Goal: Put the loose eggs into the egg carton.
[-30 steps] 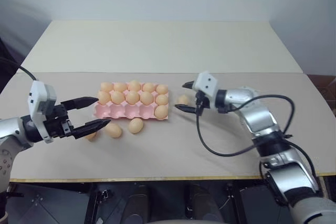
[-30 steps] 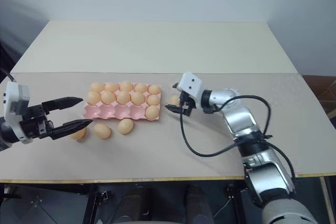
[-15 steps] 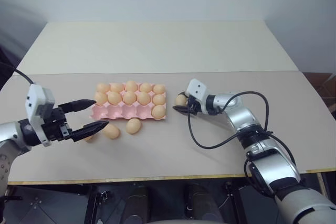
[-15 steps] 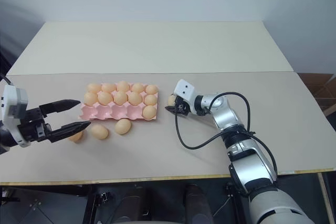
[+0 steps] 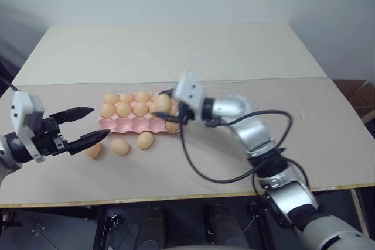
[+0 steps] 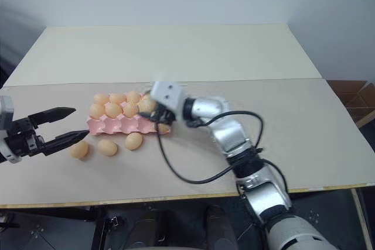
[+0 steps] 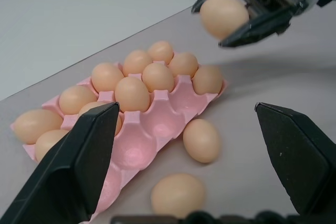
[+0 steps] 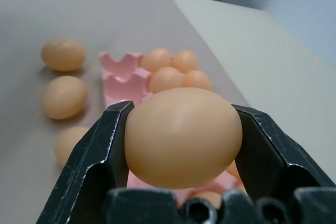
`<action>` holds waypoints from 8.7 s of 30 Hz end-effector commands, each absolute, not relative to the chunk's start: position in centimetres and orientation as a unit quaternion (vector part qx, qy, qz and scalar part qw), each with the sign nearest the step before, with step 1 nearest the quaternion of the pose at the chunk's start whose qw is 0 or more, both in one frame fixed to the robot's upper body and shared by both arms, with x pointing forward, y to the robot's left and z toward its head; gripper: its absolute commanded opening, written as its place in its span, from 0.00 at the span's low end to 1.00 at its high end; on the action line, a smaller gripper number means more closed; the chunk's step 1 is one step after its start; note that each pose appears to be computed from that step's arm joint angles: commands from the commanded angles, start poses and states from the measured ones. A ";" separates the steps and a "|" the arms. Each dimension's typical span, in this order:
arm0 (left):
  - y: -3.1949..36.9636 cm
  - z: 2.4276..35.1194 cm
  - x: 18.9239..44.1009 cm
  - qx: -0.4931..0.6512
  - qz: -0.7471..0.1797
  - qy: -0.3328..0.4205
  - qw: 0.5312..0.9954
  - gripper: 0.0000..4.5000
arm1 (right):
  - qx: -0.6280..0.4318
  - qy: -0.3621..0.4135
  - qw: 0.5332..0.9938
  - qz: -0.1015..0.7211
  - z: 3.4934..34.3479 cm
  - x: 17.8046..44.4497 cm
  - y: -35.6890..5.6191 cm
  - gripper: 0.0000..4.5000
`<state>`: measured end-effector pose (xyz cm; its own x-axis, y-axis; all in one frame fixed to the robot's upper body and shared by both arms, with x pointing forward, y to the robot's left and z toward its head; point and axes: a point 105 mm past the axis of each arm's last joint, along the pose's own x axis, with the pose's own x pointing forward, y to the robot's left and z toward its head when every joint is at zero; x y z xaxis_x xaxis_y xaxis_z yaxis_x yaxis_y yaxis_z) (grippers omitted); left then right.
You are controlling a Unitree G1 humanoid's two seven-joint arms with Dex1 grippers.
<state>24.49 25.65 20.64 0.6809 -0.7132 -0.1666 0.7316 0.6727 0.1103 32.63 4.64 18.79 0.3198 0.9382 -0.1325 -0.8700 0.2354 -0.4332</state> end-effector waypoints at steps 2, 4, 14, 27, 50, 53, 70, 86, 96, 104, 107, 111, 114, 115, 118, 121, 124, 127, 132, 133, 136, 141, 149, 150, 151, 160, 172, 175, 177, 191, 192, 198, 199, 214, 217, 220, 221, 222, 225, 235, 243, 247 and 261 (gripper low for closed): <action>25.6 21.8 24.4 0.104 -0.395 0.034 0.912 1.00 | -0.246 -0.058 0.801 0.543 17.5 34.0 6.6 0.59; 25.5 21.7 24.3 0.103 -0.395 0.034 0.912 1.00 | -0.247 -0.052 0.812 0.526 17.3 34.8 6.8 0.59; 25.3 21.6 24.3 0.101 -0.398 0.035 0.911 1.00 | -0.201 -0.098 0.821 0.526 21.7 33.7 4.9 0.99; 26.3 20.9 24.2 0.107 -0.396 0.062 0.910 1.00 | -0.225 -0.089 0.821 0.517 24.3 29.4 -10.3 0.99; 25.1 18.4 22.6 0.133 -0.421 0.089 0.893 1.00 | -0.233 -0.006 0.802 0.551 20.5 24.7 -14.8 0.99; 22.9 17.5 23.2 0.123 -0.442 0.103 0.882 1.00 | -0.234 -0.010 0.798 0.555 20.5 24.6 -14.5 0.99; 18.1 13.3 25.8 0.147 -0.395 0.213 0.881 1.00 | -0.244 -0.024 0.801 0.546 21.0 24.0 -14.4 0.99; 17.6 11.8 27.8 0.142 -0.370 0.226 0.890 0.52 | -0.242 -0.026 0.812 0.530 21.2 23.7 -14.5 1.00; 18.2 13.5 27.7 0.142 -0.387 0.201 0.888 0.31 | -0.238 -0.031 0.819 0.522 21.3 23.6 -14.3 1.00; 19.1 14.2 25.9 0.161 -0.408 0.196 0.877 0.31 | -0.234 -0.038 0.819 0.523 21.4 23.1 -13.8 1.00; 19.1 14.4 25.9 0.146 -0.410 0.189 0.881 0.44 | -0.232 -0.038 0.819 0.524 21.4 23.1 -13.7 1.00; 19.0 14.6 26.5 0.144 -0.396 0.178 0.889 0.71 | -0.231 -0.039 0.818 0.525 21.6 23.0 -13.5 1.00; 19.1 14.6 26.9 0.156 -0.391 0.169 0.891 0.93 | -0.231 -0.040 0.819 0.524 21.7 23.0 -13.4 1.00; 19.1 14.4 27.1 0.163 -0.384 0.168 0.893 1.00 | -0.231 -0.040 0.819 0.524 21.7 23.0 -13.4 1.00; 18.9 14.2 27.7 0.172 -0.377 0.159 0.896 1.00 | -0.231 -0.041 0.819 0.524 21.7 23.0 -13.3 1.00; 18.3 14.2 28.3 0.169 -0.378 0.154 0.897 1.00 | -0.229 -0.041 0.820 0.523 21.7 23.0 -13.2 1.00; 17.5 13.9 28.7 0.170 -0.390 0.154 0.892 1.00 | -0.229 -0.043 0.819 0.524 21.7 23.0 -13.1 1.00; 17.2 13.3 29.2 0.179 -0.387 0.164 0.889 1.00 | -0.230 -0.045 0.819 0.524 21.8 23.1 -13.1 1.00; 16.7 12.5 29.6 0.187 -0.380 0.178 0.889 1.00 | -0.231 -0.045 0.820 0.522 21.9 23.0 -13.2 1.00; 16.6 12.5 29.5 0.187 -0.380 0.179 0.888 1.00 | -0.231 -0.045 0.820 0.521 21.9 23.0 -13.2 1.00; 16.5 12.4 29.4 0.187 -0.386 0.179 0.885 1.00 | -0.231 -0.046 0.821 0.520 21.9 22.9 -13.2 1.00; 16.4 13.3 29.1 0.184 -0.392 0.161 0.887 1.00 | -0.233 -0.048 0.821 0.519 21.9 23.0 -13.2 1.00; 17.4 13.8 28.0 0.189 -0.409 0.138 0.882 1.00 | -0.231 -0.049 0.820 0.521 21.8 23.0 -13.1 1.00; 17.5 13.6 27.9 0.190 -0.410 0.141 0.881 1.00 | -0.231 -0.049 0.820 0.521 21.8 23.0 -13.1 1.00; 17.5 13.5 27.9 0.190 -0.411 0.144 0.880 1.00 | -0.231 -0.049 0.820 0.522 21.8 23.0 -13.1 1.00; 16.8 12.7 28.6 0.195 -0.425 0.155 0.870 1.00 | -0.233 -0.051 0.821 0.518 21.9 23.2 -13.2 1.00; 16.9 12.1 29.4 0.200 -0.418 0.183 0.867 1.00 | -0.235 -0.053 0.824 0.512 22.1 23.2 -13.3 1.00; 16.9 12.3 29.4 0.198 -0.416 0.181 0.869 1.00 | -0.235 -0.055 0.825 0.511 22.2 23.2 -13.2 1.00; 17.0 12.3 29.2 0.197 -0.415 0.182 0.870 1.00 | -0.235 -0.056 0.825 0.511 22.2 23.3 -13.2 1.00; 17.5 12.2 28.7 0.195 -0.410 0.188 0.871 1.00 | -0.235 -0.060 0.823 0.514 22.2 23.4 -13.1 1.00; 17.5 12.2 29.0 0.197 -0.404 0.188 0.873 1.00 | -0.235 -0.060 0.822 0.515 22.2 23.4 -13.1 1.00; 16.9 11.9 29.9 0.196 -0.399 0.188 0.876 1.00 | -0.237 -0.061 0.823 0.513 22.3 23.3 -13.1 1.00; 16.9 11.8 30.0 0.194 -0.400 0.189 0.876 1.00 | -0.237 -0.061 0.823 0.513 22.3 23.2 -13.0 1.00; 17.4 12.6 29.3 0.195 -0.404 0.182 0.875 0.46 | -0.237 -0.063 0.828 0.505 22.5 23.3 -13.3 1.00; 17.7 13.3 29.2 0.193 -0.406 0.169 0.877 0.46 | -0.236 -0.063 0.828 0.504 22.5 23.3 -13.3 1.00; 18.0 14.6 28.8 0.190 -0.416 0.148 0.877 0.46 | -0.236 -0.063 0.828 0.504 22.5 23.3 -13.3 1.00; 18.2 15.0 28.8 0.187 -0.418 0.142 0.878 0.46 | -0.236 -0.063 0.828 0.504 22.5 23.3 -13.3 1.00; 18.3 15.5 28.7 0.183 -0.419 0.137 0.879 0.46 | -0.236 -0.063 0.828 0.504 22.5 23.3 -13.3 1.00; 19.2 16.8 29.5 0.177 -0.401 0.117 0.891 0.46 | -0.235 -0.063 0.829 0.504 22.6 23.2 -13.3 1.00; 19.5 16.6 34.5 0.189 -0.339 0.100 0.916 0.50 | -0.235 -0.065 0.829 0.504 22.6 23.3 -13.2 1.00; 18.4 16.7 34.0 0.179 -0.381 0.092 0.902 0.99 | -0.237 -0.065 0.830 0.500 22.7 23.2 -13.3 1.00; 20.0 17.8 33.7 0.186 -0.361 0.077 0.911 0.99 | -0.237 -0.066 0.831 0.499 22.8 23.2 -13.3 1.00; 26.4 21.3 26.9 0.213 -0.379 0.000 0.900 0.99 | -0.222 -0.056 0.839 0.493 23.0 25.1 -15.1 1.00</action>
<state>28.10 26.57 19.37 0.7322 -0.6536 -0.1915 0.6743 0.6560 0.3390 25.22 -14.74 21.76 0.5029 0.8508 -0.1528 -0.8253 0.4201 -0.3773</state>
